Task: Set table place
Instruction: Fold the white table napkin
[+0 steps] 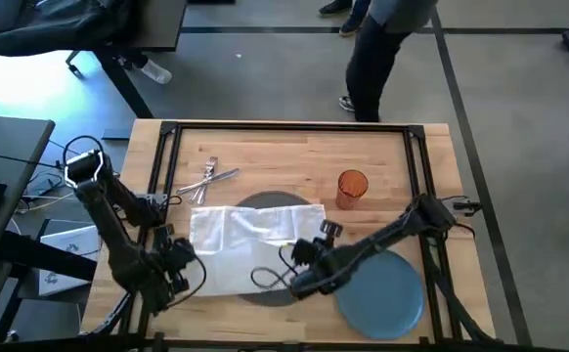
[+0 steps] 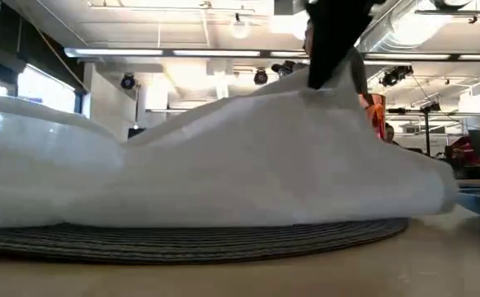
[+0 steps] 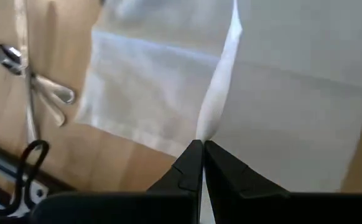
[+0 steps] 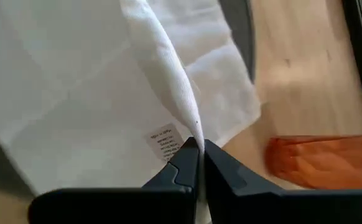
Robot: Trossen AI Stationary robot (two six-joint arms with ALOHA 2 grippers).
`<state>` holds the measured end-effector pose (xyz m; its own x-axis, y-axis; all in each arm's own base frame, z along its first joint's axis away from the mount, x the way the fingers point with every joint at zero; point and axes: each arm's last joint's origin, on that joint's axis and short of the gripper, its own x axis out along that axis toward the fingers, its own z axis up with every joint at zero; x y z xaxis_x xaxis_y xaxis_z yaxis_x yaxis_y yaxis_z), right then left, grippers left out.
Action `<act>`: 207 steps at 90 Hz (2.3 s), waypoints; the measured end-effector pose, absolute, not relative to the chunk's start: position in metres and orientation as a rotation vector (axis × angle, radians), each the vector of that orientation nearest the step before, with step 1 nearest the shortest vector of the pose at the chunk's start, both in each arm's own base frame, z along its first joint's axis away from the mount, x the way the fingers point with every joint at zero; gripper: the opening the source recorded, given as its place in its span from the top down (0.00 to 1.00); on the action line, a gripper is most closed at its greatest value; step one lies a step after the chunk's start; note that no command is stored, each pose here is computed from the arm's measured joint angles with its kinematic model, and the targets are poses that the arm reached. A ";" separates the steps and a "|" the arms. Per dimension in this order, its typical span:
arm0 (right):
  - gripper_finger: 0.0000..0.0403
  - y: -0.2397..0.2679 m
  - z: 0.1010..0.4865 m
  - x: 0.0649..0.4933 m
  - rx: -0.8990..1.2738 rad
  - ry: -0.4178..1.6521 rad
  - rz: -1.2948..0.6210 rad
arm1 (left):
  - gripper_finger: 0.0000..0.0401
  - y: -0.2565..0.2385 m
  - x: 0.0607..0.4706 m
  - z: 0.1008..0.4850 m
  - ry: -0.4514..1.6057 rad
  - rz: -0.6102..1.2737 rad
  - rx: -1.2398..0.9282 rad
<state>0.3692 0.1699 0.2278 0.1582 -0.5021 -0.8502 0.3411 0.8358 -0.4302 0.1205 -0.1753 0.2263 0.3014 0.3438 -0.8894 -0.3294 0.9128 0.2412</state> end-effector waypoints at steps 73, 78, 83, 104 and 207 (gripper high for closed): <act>1.00 0.074 0.167 0.387 -0.117 1.386 -0.747 | 1.00 -0.110 0.129 0.178 1.141 0.663 0.117; 1.00 0.071 0.167 0.387 -0.119 1.387 -0.757 | 1.00 -0.107 0.130 0.178 1.132 0.681 0.126; 1.00 0.069 0.167 0.387 -0.123 1.384 -0.767 | 1.00 -0.105 0.131 0.178 1.119 0.693 0.132; 1.00 0.059 0.167 0.388 -0.135 1.391 -0.793 | 1.00 -0.099 0.135 0.179 1.152 0.715 0.148; 0.51 0.121 0.158 0.366 0.030 1.211 0.065 | 0.68 -0.151 0.131 0.170 1.123 0.162 -0.137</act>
<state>0.3662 0.1207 0.1578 0.3504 0.0657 -0.9343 -0.0340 0.9978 0.0574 0.1307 -0.1515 0.1696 0.4229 0.0602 -0.9042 -0.1981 0.9798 -0.0275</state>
